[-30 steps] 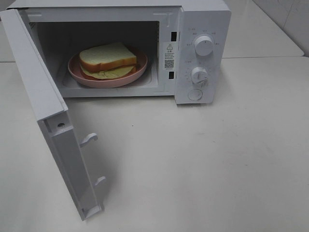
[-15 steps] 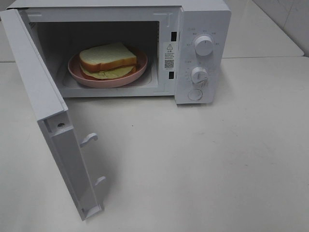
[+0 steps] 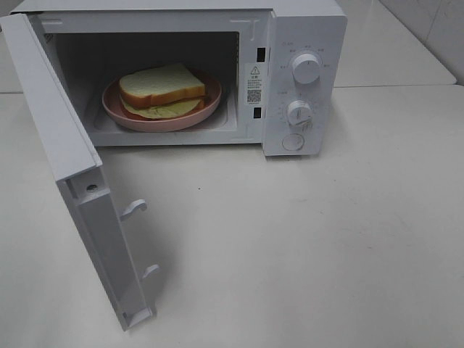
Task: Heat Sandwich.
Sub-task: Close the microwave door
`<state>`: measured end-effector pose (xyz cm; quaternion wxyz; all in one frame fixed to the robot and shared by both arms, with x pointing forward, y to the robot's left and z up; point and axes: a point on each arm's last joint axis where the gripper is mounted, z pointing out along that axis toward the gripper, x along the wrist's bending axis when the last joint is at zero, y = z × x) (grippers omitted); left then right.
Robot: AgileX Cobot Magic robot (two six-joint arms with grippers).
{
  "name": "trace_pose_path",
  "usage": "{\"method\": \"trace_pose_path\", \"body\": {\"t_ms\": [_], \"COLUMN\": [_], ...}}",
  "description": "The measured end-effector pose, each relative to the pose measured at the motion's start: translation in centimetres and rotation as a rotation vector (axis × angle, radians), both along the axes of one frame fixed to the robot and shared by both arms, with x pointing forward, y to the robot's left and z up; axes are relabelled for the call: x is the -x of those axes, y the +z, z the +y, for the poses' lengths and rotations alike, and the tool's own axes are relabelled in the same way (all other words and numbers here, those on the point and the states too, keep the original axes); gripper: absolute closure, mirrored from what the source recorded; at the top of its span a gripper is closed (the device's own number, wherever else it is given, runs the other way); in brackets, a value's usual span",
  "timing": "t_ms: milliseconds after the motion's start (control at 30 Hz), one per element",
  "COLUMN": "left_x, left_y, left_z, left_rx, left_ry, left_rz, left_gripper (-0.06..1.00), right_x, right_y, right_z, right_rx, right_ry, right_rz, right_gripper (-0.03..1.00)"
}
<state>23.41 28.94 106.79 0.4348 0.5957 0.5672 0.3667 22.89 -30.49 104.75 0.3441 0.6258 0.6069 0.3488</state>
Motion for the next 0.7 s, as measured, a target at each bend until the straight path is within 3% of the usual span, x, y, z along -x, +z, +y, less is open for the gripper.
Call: {"method": "trace_pose_path", "body": {"t_ms": [133, 267, 300, 333, 433, 467, 500, 567, 600, 633, 700], "left_x": [-1.4, -3.7, -3.7, -4.7, -6.2, -6.2, -7.1, -8.1, -8.1, -9.1, -10.1], "left_y": [0.6, 1.1, 1.1, 1.2, 1.1, 1.1, 1.1, 1.1, 1.1, 1.2, 1.0], "left_z": [0.3, 0.7, 0.7, 0.8, 0.9, 0.9, 0.9, 1.0, 1.0, 1.0, 1.1], "left_rx": [-0.018, -0.047, -0.047, -0.05, -0.056, -0.056, -0.056, -0.056, -0.056, -0.056, -0.054], "left_ry": [0.023, 0.049, 0.049, 0.053, 0.058, 0.058, 0.061, 0.063, 0.063, 0.068, 0.073], "left_rz": [0.005, 0.032, 0.032, 0.048, 0.081, 0.081, 0.093, 0.102, 0.102, 0.091, 0.075], "left_gripper": [0.01, 0.19, 0.19, 0.3, 0.49, 0.49, 0.61, 0.74, 0.74, 0.85, 0.91], "right_x": [0.0, 0.0, 0.0, 0.0, 0.0, 0.0, 0.0, 0.0, 0.0, 0.0, 0.0], "right_y": [0.0, 0.0, 0.0, 0.0, 0.0, 0.0, 0.0, 0.0, 0.0, 0.0, 0.0], "right_z": [0.0, 0.0, 0.0, 0.0, 0.0, 0.0, 0.0, 0.0, 0.0, 0.0, 0.0], "right_rx": [0.0, 0.0, 0.0, 0.0, 0.0, 0.0, 0.0, 0.0, 0.0, 0.0, 0.0], "right_ry": [0.0, 0.0, 0.0, 0.0, 0.0, 0.0, 0.0, 0.0, 0.0, 0.0, 0.0], "right_rz": [0.0, 0.0, 0.0, 0.0, 0.0, 0.0, 0.0, 0.0, 0.0, 0.0, 0.0], "right_gripper": [0.2, 0.2, 0.2, 0.2, 0.2, 0.2, 0.2, 0.2, 0.2, 0.2, 0.2]}}
